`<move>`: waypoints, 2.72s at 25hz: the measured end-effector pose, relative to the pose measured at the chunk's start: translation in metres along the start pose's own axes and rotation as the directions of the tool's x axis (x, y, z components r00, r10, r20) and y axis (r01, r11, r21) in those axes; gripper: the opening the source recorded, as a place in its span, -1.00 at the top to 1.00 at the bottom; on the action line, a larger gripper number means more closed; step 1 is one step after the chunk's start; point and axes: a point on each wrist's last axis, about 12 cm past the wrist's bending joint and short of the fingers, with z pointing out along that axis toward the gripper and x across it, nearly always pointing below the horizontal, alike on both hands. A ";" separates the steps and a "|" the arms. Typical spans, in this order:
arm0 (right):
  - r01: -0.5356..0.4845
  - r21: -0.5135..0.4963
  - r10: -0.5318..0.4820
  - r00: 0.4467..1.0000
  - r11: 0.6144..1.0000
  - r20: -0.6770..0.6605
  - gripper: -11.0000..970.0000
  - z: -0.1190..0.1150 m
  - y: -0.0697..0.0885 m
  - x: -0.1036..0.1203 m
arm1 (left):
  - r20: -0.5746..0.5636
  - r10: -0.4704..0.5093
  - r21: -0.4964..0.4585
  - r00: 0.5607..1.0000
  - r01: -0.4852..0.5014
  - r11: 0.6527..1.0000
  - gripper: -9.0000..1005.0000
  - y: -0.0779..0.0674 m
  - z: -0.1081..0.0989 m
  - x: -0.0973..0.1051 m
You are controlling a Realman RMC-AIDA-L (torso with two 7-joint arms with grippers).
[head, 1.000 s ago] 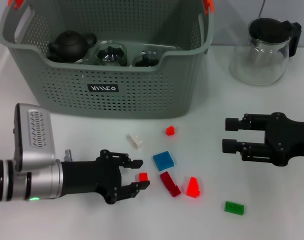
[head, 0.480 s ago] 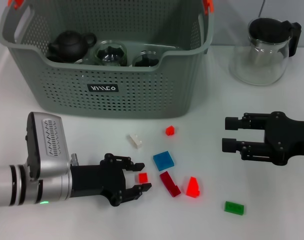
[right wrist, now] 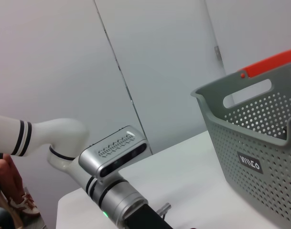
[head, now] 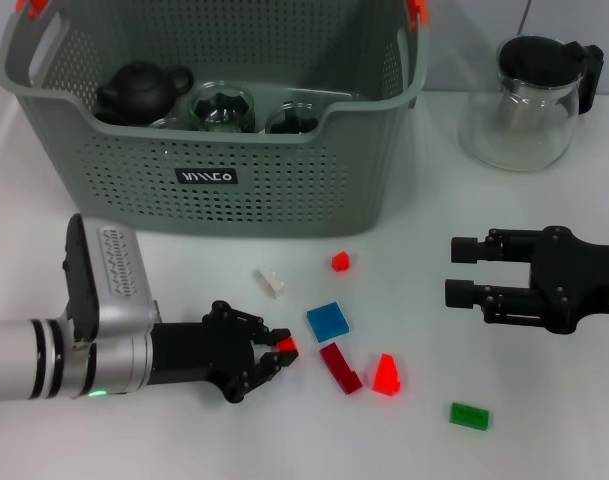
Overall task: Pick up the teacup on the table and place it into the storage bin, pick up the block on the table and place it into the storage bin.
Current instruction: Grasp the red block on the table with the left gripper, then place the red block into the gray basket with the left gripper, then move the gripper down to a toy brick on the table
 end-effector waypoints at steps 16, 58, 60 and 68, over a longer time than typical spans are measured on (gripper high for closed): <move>0.002 0.002 -0.002 1.000 1.000 0.001 -0.36 -0.002 0.000 0.000 | 0.624 -0.128 0.078 0.771 0.101 0.992 0.55 0.016 -0.124 -0.051; -0.007 0.003 0.007 1.000 1.000 0.005 -0.36 -0.001 0.000 0.003 | 0.435 -0.122 -0.033 0.892 0.152 0.988 -0.36 0.013 -0.138 -0.044; -0.008 0.003 0.008 1.000 1.000 0.005 -0.36 -0.001 0.000 0.003 | 0.373 -0.130 0.001 0.919 0.140 0.990 -0.35 0.003 -0.123 -0.035; -0.009 0.003 0.009 1.000 1.000 0.004 -0.36 -0.001 -0.001 0.000 | 0.228 -0.130 -0.003 0.965 0.135 0.991 -0.34 0.005 -0.056 -0.017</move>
